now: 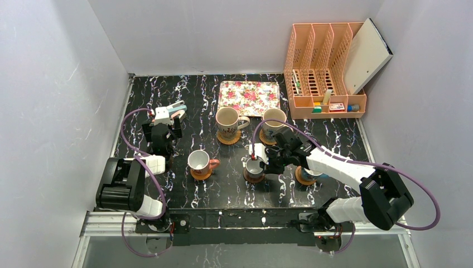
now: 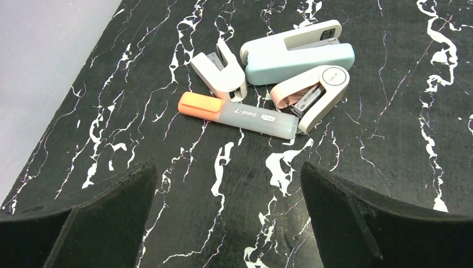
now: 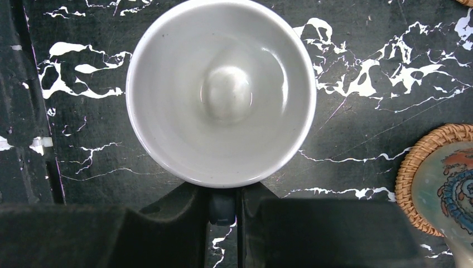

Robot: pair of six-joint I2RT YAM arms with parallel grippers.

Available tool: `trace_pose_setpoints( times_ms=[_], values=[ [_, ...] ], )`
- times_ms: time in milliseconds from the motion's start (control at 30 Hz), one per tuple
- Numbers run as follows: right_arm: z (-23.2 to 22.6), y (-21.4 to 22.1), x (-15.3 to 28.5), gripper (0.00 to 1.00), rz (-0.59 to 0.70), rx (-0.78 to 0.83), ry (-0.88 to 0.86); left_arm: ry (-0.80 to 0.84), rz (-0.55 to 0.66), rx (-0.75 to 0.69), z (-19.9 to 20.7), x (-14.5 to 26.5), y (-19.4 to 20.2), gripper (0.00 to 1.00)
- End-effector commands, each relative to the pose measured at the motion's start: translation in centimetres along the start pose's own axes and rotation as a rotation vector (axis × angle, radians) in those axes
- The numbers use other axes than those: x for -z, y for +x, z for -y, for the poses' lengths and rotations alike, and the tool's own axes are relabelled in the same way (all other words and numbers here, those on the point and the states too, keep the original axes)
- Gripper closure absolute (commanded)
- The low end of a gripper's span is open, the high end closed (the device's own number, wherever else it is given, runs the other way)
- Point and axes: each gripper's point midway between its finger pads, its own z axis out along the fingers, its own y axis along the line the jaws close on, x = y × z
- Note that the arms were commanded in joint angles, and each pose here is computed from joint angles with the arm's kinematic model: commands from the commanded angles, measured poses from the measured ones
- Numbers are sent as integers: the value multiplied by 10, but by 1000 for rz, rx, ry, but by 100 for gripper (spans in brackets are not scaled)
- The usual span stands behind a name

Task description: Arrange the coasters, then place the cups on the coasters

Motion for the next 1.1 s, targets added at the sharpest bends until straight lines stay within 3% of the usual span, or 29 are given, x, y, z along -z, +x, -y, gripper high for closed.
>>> trace_pose_setpoints(
  times_ms=[0, 533, 767, 1067],
  values=[
    [5, -14, -1, 99, 56, 42, 11, -16, 41, 19, -3, -4, -17, 2],
    [2, -10, -2, 97, 43, 42, -5, -18, 37, 18, -3, -5, -15, 2],
    [1, -10, -1, 82, 40, 39, -12, -18, 39, 16, -3, -5, -16, 2],
    [0, -10, -1, 43, 32, 41, -20, -17, 38, 15, -3, -5, -15, 2]
  ],
)
